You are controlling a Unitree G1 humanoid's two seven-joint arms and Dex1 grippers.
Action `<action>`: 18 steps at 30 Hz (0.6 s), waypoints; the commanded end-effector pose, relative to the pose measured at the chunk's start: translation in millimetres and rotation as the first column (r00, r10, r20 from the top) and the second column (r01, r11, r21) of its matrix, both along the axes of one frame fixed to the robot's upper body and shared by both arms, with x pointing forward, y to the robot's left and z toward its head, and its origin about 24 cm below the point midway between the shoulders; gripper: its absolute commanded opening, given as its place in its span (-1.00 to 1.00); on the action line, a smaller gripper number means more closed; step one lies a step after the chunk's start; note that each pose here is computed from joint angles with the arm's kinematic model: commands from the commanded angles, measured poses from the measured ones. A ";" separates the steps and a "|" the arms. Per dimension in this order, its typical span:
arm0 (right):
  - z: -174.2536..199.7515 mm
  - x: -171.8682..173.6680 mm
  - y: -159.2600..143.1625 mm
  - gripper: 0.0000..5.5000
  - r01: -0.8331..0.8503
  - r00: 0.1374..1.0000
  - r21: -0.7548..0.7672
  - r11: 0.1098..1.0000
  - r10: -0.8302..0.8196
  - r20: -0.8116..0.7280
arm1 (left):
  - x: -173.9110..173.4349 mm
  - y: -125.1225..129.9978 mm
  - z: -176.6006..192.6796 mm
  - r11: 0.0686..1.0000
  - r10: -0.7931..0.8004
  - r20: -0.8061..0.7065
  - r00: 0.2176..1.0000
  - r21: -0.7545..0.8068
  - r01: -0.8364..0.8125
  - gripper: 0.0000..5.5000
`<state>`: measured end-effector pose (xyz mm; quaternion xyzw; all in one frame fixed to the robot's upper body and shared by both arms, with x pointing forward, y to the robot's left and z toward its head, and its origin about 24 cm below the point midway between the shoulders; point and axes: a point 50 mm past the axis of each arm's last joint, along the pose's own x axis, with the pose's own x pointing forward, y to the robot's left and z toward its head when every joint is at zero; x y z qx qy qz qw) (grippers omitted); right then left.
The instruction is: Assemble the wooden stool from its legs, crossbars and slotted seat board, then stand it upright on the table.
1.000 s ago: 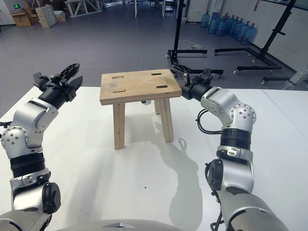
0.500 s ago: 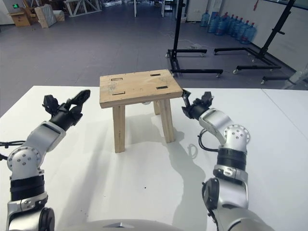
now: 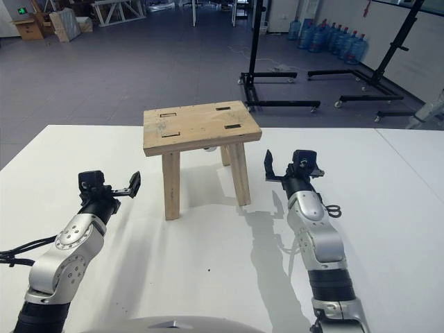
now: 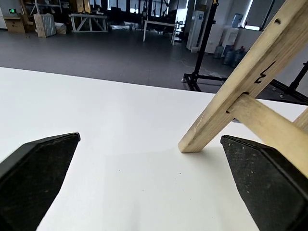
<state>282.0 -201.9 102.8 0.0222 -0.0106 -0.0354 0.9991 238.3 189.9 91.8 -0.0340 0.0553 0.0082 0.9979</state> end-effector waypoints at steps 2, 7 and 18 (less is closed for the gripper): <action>-16.2 -5.9 8.0 0.96 0.027 1.000 0.004 1.000 -0.027 -0.002 | 0.1 -10.1 0.3 1.000 -0.009 0.047 0.999 -0.027 0.011 0.95; -21.8 -10.7 10.1 0.96 0.036 0.999 -0.006 0.999 -0.036 -0.008 | -0.9 -12.4 -3.7 0.998 0.008 0.058 0.998 -0.059 -0.004 0.95; -23.0 -11.8 13.4 0.96 0.033 0.999 -0.014 0.999 -0.033 0.014 | 4.2 -9.3 -0.9 0.997 0.066 0.107 0.992 -0.033 -0.062 0.95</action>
